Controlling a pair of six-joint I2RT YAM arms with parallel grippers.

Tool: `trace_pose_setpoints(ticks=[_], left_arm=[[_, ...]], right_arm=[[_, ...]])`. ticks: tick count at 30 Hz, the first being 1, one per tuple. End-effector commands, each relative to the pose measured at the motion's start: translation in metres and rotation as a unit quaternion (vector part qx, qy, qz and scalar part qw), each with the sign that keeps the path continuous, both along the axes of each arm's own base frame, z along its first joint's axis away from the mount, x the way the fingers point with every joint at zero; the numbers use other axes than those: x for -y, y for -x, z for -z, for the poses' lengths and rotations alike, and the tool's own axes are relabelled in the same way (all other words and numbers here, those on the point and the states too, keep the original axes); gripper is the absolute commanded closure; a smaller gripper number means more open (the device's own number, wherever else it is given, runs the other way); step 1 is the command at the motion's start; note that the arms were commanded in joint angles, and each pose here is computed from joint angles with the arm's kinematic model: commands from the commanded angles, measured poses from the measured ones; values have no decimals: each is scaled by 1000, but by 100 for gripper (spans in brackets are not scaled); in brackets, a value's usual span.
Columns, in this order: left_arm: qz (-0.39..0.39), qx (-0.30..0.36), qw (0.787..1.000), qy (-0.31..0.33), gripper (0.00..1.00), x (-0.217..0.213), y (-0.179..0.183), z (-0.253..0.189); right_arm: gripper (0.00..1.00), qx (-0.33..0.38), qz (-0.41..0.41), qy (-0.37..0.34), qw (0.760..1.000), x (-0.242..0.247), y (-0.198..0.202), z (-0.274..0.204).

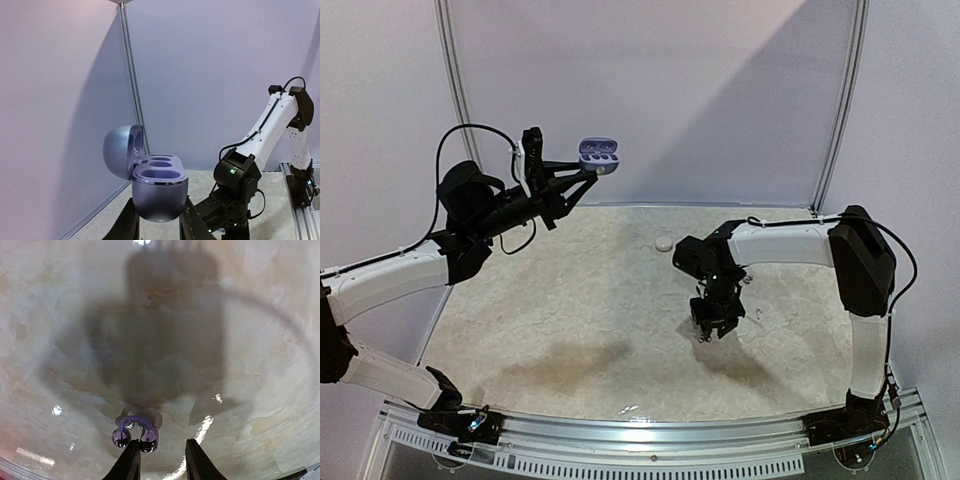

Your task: Insert the wireless bluetooth earbuds into the charging case

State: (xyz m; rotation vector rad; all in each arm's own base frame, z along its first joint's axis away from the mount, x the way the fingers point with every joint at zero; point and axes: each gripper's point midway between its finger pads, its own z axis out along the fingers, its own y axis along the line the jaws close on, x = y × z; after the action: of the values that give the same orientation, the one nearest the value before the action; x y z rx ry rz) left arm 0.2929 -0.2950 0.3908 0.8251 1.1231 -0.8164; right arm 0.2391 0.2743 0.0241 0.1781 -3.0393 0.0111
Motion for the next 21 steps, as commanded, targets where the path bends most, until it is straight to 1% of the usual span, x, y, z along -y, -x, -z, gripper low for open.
trace_pose_setpoints(ticks=[1, 3, 4, 6, 7, 8, 9, 10, 12, 13, 14, 15, 16, 17, 18, 19, 20, 21], left_arm=[[-4, 15, 1000, 6, 100, -5, 2, -7], [-1, 15, 1000, 6, 100, -5, 3, -7], [2, 16, 1000, 7, 100, -4, 4, -8], [11, 17, 1000, 8, 100, -3, 6, -8], [20, 17, 1000, 9, 100, -2, 9, -9], [35, 15, 999, 9, 100, 1, 13, -8], [47, 16, 999, 10, 100, 2, 16, -9], [60, 16, 998, 13, 100, 3, 20, -11], [84, 17, 996, 16, 100, 6, 27, -13], [94, 16, 995, 18, 100, 7, 30, -14], [103, 15, 994, 19, 100, 8, 32, -14], [112, 13, 993, 19, 100, 9, 35, -15], [120, 12, 992, 21, 100, 9, 37, -16], [129, 10, 991, 22, 100, 10, 39, -17], [138, 9, 990, 24, 100, 11, 42, -18], [147, 7, 989, 25, 100, 12, 44, -18], [155, 5, 988, 27, 100, 12, 45, -19], [160, 2, 987, 29, 100, 13, 46, -20]], right_arm=[[66, 33, -27, 3, 999, 3, -11, -33], [61, 68, -50, 4, 996, 4, -22, -57], [57, 88, -63, -8, 994, 1, -27, -75], [48, 137, -93, -37, 986, -7, -40, -113], [42, 175, -105, -65, 977, -14, -48, -143], [29, 210, -114, -96, 966, -24, -56, -169], [6, 249, -129, -133, 951, -34, -62, -200], [2, 288, -136, -178, 931, -46, -68, -231], [1, 366, -157, -277, 874, -65, -67, -301], [2, 397, -168, -325, 842, -77, -66, -327], [4, 432, -181, -373, 801, -80, -57, -359], [6, 459, -194, -415, 761, -88, -52, -379], [8, 491, -202, -453, 716, -89, -44, -405], [9, 508, -213, -486, 678, -91, -35, -418], [11, 534, -230, -517, 629, -88, -20, -440], [11, 551, -245, -534, 594, -86, -11, -449], [12, 566, -251, -548, 562, -85, -4, -464], [13, 570, -257, -556, 548, -87, -1, -474]])
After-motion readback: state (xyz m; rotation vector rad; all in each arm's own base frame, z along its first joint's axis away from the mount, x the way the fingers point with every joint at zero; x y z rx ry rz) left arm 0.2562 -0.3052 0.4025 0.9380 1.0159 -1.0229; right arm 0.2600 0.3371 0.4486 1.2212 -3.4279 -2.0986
